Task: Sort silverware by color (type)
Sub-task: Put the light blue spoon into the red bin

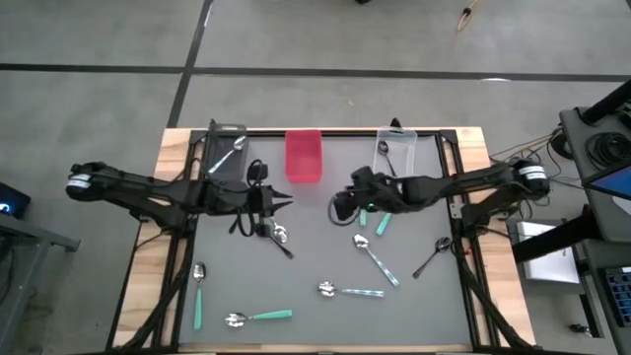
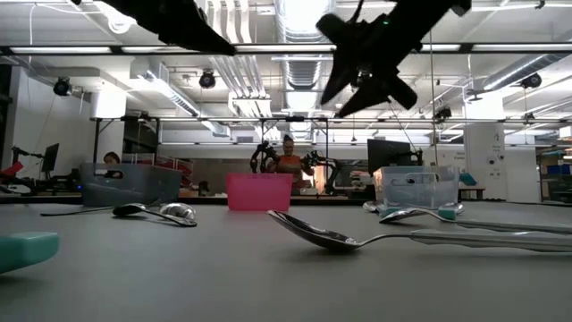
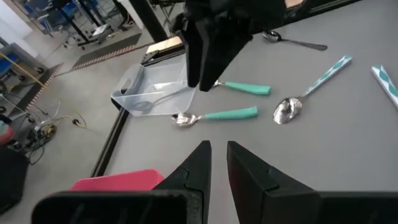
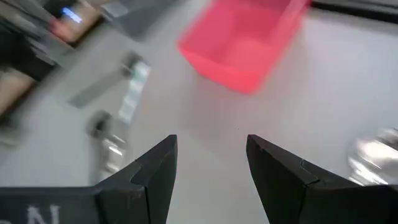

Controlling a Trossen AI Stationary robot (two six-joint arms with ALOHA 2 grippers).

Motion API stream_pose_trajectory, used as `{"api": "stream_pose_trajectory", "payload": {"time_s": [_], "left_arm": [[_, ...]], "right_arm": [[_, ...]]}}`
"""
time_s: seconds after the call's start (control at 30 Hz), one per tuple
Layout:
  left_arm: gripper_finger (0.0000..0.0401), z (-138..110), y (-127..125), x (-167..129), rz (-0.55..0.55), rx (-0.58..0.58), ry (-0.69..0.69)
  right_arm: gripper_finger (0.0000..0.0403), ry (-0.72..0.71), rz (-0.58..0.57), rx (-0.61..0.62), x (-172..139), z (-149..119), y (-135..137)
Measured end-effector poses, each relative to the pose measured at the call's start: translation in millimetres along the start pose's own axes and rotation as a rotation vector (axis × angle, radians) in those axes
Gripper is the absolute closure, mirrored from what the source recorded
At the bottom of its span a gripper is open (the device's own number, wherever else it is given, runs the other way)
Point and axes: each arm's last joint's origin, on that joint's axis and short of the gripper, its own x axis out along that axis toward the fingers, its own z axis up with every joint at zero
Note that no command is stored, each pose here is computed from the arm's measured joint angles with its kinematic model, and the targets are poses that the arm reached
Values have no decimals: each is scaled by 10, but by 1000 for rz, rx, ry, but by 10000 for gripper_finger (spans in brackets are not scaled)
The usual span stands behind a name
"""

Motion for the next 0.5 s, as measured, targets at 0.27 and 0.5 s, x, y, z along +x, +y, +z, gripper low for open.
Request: {"api": "stream_pose_trajectory", "payload": {"time_s": [0.27, 0.5], "left_arm": [[367, -151, -10, -106, -51, 29, 121], [367, -296, -3, -245, -45, 64, 25]], "right_arm": [[219, 328, -359, -14, 149, -33, 65], [219, 504, -477, 31, 370, -174, 26]]}}
